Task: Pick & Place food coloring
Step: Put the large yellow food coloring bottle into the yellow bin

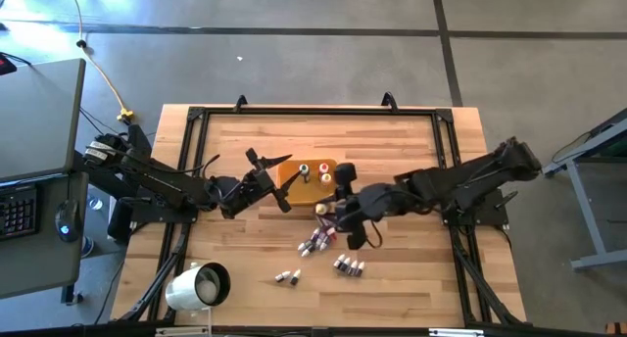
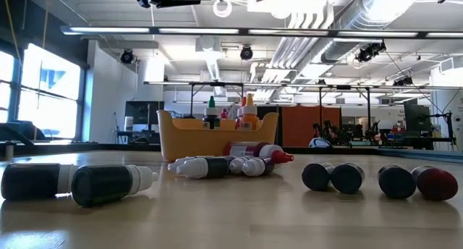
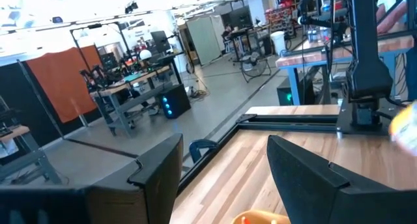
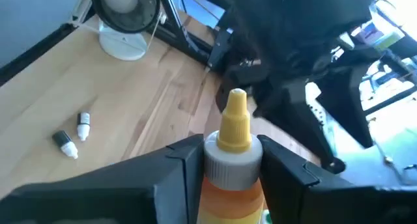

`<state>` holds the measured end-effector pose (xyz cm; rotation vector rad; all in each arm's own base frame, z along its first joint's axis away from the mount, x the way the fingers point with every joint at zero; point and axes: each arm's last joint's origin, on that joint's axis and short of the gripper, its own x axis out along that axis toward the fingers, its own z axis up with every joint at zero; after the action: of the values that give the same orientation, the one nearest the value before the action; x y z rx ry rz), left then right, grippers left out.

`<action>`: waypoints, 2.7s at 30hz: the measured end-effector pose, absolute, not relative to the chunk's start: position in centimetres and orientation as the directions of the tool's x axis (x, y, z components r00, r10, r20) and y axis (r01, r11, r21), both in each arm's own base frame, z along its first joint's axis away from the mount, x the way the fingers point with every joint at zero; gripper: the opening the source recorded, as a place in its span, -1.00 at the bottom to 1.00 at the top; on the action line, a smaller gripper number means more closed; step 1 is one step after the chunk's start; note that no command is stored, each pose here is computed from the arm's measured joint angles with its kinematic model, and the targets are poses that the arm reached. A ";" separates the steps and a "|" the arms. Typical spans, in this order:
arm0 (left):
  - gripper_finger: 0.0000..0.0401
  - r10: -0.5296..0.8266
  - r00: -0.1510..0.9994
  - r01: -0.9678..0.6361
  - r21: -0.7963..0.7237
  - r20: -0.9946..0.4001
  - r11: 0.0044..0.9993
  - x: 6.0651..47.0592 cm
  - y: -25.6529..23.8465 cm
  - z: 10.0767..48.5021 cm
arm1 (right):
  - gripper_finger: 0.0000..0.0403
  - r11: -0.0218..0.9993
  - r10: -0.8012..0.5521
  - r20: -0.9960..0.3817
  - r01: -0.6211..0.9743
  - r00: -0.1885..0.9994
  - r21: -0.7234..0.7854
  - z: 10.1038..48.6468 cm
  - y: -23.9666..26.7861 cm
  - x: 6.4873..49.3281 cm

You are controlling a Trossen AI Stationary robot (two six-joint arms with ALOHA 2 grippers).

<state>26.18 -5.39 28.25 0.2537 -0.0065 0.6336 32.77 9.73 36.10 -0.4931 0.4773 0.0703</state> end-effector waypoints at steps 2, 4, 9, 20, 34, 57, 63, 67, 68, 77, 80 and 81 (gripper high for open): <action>0.10 0.585 0.807 -0.586 0.232 0.083 0.776 26.2 -5.4 28.2 | -0.43 0.888 -0.051 -0.452 -0.167 0.891 -0.429 34.5 9.0 33.2; 0.10 0.585 0.807 -0.586 0.232 0.084 0.776 26.2 -5.4 28.2 | -0.41 0.897 -0.019 -0.434 -0.176 0.901 -0.405 32.5 8.3 33.7; 0.10 0.585 0.807 -0.586 0.233 0.083 0.776 26.2 -5.4 28.2 | -0.39 0.906 0.012 -0.267 -0.124 0.964 -0.406 28.4 6.8 33.7; 0.10 0.584 0.808 -0.585 0.234 0.082 0.776 26.2 -5.4 28.2 | -0.38 0.980 -0.122 -0.029 0.116 0.992 -0.161 19.2 -0.5 28.2; 0.10 0.584 0.804 -0.594 0.197 0.111 0.780 26.1 -5.4 28.6 | -0.39 0.996 0.007 -0.021 -0.009 1.000 -0.085 17.0 -1.2 27.3; 0.10 0.585 0.806 -0.588 0.229 0.086 0.776 26.2 -5.4 28.3 | -0.40 0.992 -0.050 -0.182 0.027 0.982 -0.125 14.4 -1.7 30.9; 0.10 0.585 0.807 -0.588 0.222 0.086 0.778 26.2 -5.4 28.3 | -0.39 0.991 -0.074 -0.247 0.043 0.966 -0.128 13.8 -1.7 30.8; 0.10 0.584 0.807 -0.587 0.221 0.086 0.778 26.2 -5.4 28.3 | -0.32 0.991 -0.068 -0.272 0.034 0.960 -0.127 13.6 -1.7 30.7; 0.10 0.584 0.807 -0.587 0.221 0.087 0.779 26.2 -5.4 28.3 | -0.30 0.991 -0.068 -0.272 0.034 0.960 -0.128 13.6 -1.7 30.7; 0.10 0.583 0.808 -0.586 0.221 0.087 0.780 26.2 -5.4 28.3 | -0.21 0.991 -0.065 -0.270 0.031 0.961 -0.129 13.6 -1.7 30.7; 0.10 0.583 0.808 -0.586 0.221 0.087 0.779 26.2 -5.4 28.3 | -0.21 0.991 -0.055 -0.243 0.023 0.968 -0.129 13.9 -1.4 30.8; 0.10 0.583 0.808 -0.586 0.221 0.087 0.779 26.2 -5.4 28.3 | -0.21 0.991 -0.047 -0.223 0.018 0.974 -0.132 14.2 -1.2 30.8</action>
<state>26.18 -5.39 28.31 0.2433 -0.0139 0.6318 30.81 -1.17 14.17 -0.1295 0.2281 -0.0330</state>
